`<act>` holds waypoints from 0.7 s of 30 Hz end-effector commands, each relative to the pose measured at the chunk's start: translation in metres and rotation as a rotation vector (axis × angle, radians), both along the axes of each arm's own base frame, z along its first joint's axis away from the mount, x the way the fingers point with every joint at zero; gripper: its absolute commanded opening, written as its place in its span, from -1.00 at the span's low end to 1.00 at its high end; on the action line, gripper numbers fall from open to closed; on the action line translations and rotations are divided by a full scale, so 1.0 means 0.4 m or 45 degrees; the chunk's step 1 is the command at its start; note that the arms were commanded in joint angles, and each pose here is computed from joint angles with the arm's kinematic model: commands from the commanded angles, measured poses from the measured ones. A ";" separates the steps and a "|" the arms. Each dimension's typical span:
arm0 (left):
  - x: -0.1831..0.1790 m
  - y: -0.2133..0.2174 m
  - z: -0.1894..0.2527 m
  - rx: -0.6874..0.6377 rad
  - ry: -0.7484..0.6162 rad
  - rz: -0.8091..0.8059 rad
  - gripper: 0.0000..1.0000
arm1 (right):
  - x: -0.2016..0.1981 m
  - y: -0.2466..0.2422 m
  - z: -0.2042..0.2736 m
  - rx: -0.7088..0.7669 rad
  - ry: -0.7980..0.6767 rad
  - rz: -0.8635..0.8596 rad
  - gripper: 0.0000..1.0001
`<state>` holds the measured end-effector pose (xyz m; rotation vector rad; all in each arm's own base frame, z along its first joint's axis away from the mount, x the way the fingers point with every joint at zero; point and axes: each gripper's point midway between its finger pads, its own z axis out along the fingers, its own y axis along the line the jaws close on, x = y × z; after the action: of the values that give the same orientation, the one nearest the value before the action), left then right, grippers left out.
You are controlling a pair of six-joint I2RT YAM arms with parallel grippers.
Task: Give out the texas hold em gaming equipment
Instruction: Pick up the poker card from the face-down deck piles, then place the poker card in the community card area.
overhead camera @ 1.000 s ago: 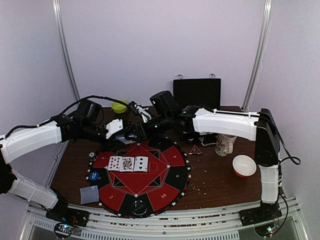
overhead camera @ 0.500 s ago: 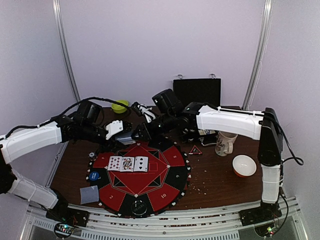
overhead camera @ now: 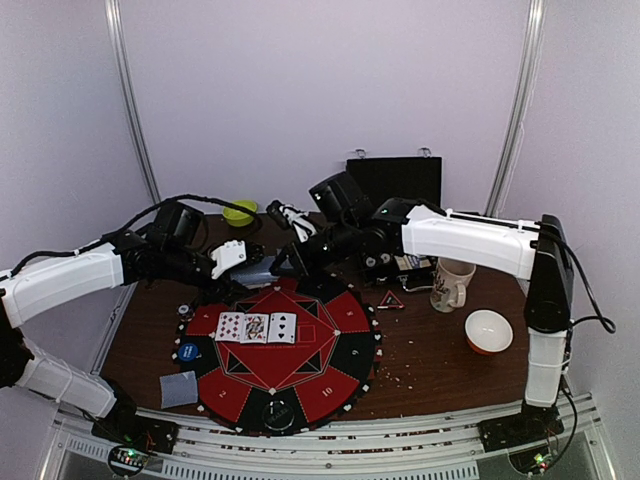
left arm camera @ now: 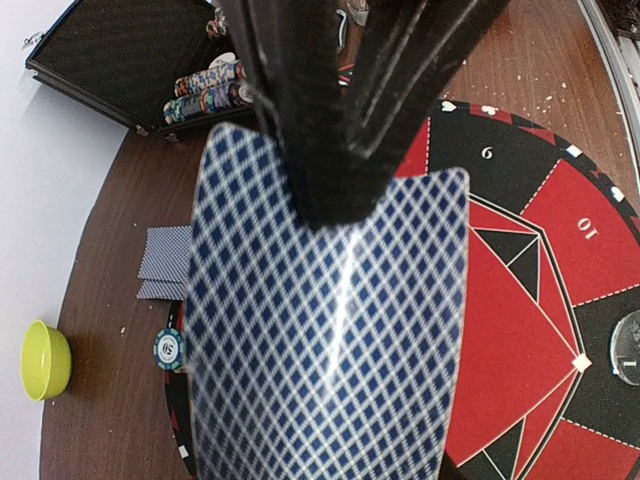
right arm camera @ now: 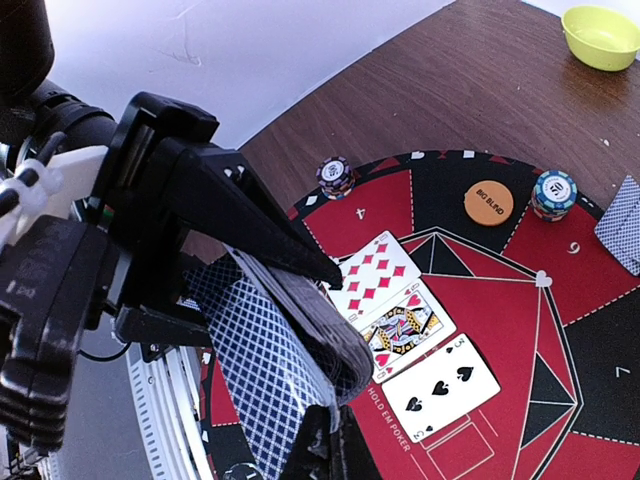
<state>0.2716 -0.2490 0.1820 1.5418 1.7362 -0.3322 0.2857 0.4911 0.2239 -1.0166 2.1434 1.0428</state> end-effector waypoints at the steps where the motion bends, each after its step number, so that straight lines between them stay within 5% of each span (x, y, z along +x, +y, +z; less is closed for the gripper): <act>1: 0.016 -0.004 0.025 -0.021 -0.066 0.015 -0.26 | 0.005 -0.058 0.067 0.014 -0.035 -0.058 -1.00; 10: 0.097 0.031 0.052 -0.023 -0.131 0.240 -0.26 | 0.072 -0.226 0.180 0.219 -0.088 -0.388 -1.00; 16: 0.155 0.081 0.085 -0.059 -0.169 0.416 -0.25 | 0.074 -0.350 0.042 -0.040 0.005 -0.585 -1.00; 21: 0.182 0.100 0.094 -0.069 -0.185 0.487 -0.26 | 0.052 -0.377 -0.035 0.402 0.200 -0.974 -1.00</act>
<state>0.3227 -0.2101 0.1919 1.2523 1.8856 -0.1080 0.3116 0.3547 0.2393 -0.3917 2.1748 0.9072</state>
